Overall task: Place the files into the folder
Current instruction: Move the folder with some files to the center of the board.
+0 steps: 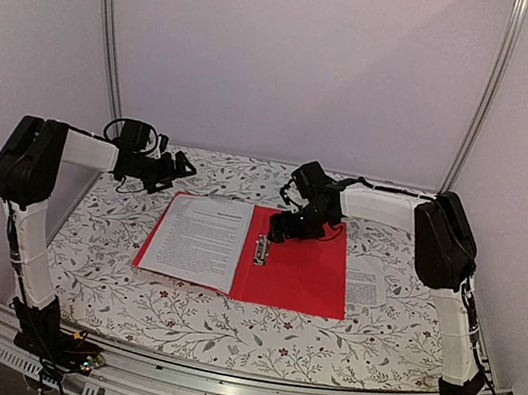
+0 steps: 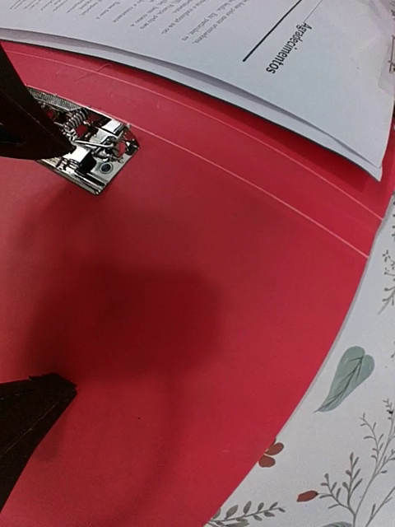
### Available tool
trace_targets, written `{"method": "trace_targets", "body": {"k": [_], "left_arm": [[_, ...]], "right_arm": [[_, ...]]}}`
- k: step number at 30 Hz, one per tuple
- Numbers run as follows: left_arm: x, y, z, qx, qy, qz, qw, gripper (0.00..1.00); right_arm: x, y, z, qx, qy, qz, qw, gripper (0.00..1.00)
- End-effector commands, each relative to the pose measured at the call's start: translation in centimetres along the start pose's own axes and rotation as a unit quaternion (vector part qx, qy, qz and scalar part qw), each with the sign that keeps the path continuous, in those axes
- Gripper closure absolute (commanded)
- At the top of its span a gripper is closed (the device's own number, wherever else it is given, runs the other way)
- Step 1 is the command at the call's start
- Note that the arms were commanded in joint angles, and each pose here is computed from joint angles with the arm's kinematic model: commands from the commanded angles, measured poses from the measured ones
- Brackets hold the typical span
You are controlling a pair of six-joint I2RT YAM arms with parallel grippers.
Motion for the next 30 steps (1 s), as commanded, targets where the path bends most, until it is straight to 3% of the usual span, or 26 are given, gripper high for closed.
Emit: {"method": "trace_targets", "body": {"k": [1, 10, 14, 25, 30], "left_arm": [[-1.7, 0.9, 0.4, -0.011, -0.014, -0.009, 1.0, 0.0], [-2.6, 2.7, 1.3, -0.024, -0.035, 0.006, 0.999, 0.0], [-2.8, 3.4, 0.2, 0.002, -0.029, 0.01, 1.0, 0.0], [-0.8, 4.8, -7.2, 0.083, 0.012, 0.049, 0.995, 0.01], [-1.1, 5.7, -8.9, 0.077, 0.019, 0.039, 0.996, 0.01]], "right_arm": [[-1.9, 0.1, -2.3, 0.023, 0.001, -0.022, 0.999, 0.09], [-4.4, 0.6, -5.9, 0.05, 0.05, -0.056, 0.996, 0.15], [-5.3, 1.6, -6.9, 0.06, 0.073, -0.071, 0.993, 0.16], [-4.4, 3.4, -6.2, 0.052, 0.086, -0.057, 0.993, 0.15], [-2.6, 4.8, -4.6, 0.03, 0.086, -0.027, 0.996, 0.14]]}}
Point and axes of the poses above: each gripper's point midway between its finger pads, its own y axis back along the fingers, its own x axis along the line the jaws close on, z = x × y, the point moved 1 cm from there along y, back along the fingers, and after that the axes turned 15 degrees about -y, right-handed, at the moved point
